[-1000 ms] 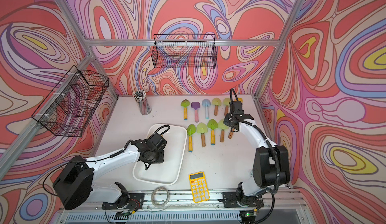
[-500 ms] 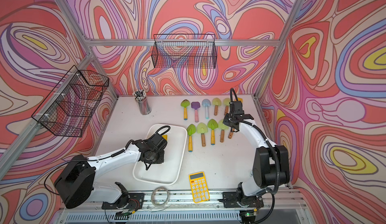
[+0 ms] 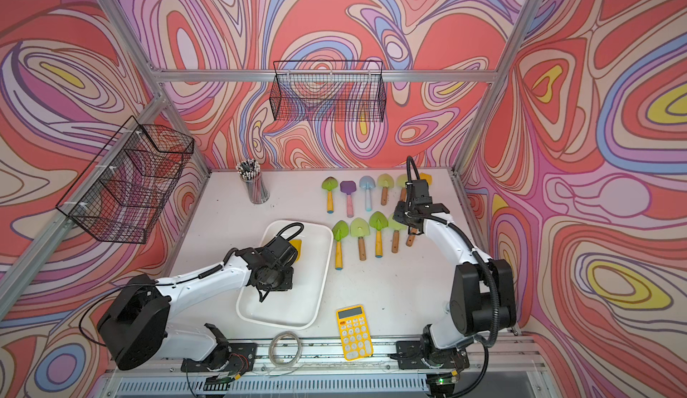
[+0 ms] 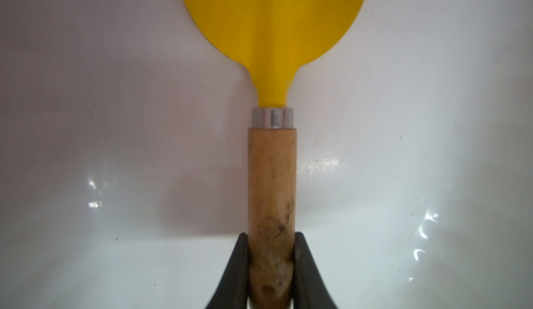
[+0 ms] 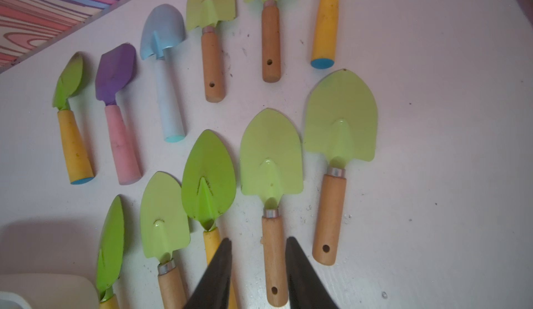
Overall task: Take the shovel out of the storage box
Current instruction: Pick up the shovel from the storage box, then place the shovel at the center of the board.
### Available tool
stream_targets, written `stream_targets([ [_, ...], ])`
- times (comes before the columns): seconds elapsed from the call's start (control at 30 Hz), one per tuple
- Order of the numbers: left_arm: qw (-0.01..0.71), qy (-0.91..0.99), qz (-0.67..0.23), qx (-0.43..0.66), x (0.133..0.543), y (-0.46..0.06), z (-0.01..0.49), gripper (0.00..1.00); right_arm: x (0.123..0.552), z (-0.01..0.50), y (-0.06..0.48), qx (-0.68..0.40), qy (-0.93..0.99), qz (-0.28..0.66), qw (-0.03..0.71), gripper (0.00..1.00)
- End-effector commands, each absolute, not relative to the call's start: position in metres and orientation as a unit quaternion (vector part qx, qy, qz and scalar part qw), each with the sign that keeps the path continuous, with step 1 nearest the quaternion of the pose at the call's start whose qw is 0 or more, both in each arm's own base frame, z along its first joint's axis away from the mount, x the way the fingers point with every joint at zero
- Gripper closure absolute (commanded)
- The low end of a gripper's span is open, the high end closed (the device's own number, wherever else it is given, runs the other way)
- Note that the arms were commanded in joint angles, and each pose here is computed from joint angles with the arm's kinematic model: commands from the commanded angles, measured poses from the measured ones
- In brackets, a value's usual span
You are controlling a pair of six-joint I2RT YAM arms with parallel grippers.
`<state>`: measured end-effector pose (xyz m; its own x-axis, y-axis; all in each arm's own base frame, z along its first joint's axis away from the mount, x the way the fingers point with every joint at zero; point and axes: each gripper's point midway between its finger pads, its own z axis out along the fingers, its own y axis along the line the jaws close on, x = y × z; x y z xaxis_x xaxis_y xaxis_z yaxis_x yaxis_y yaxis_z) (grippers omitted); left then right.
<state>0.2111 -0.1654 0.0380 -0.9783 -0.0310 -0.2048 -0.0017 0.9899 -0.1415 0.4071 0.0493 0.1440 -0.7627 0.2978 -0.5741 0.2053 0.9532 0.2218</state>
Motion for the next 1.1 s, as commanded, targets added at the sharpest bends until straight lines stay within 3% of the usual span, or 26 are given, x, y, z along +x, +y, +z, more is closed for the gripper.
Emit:
stream_targets([
  [0.0, 0.125, 0.986, -0.108, -0.006, 0.225, -0.173, 0.060, 1.00, 0.406, 0.153, 0.084, 0.078, 0.935, 0.097, 0.333, 0.66],
  [0.13, 0.130, 0.979, -0.154, -0.015, 0.231, -0.176, 0.072, 1.00, 0.403, 0.164, 0.119, 0.040, 0.924, 0.165, 0.342, 0.66],
  [0.3, 0.157, 0.957, -0.243, -0.021, 0.243, -0.185, 0.101, 1.00, 0.388, 0.190, 0.180, -0.026, 0.882, 0.327, 0.337, 0.65],
  [0.67, 0.246, 0.876, -0.416, -0.012, 0.275, -0.217, 0.184, 1.00, 0.366, 0.212, 0.270, -0.105, 0.851, 0.408, 0.314, 0.58],
  [0.8, 0.263, 0.846, -0.463, -0.010, 0.279, -0.227, 0.206, 1.00, 0.365, 0.219, 0.284, -0.109, 0.835, 0.442, 0.310, 0.52],
  [1.07, 0.260, 0.814, -0.518, 0.000, 0.280, -0.241, 0.226, 1.00, 0.337, 0.243, 0.319, -0.169, 0.772, 0.542, 0.285, 0.48],
])
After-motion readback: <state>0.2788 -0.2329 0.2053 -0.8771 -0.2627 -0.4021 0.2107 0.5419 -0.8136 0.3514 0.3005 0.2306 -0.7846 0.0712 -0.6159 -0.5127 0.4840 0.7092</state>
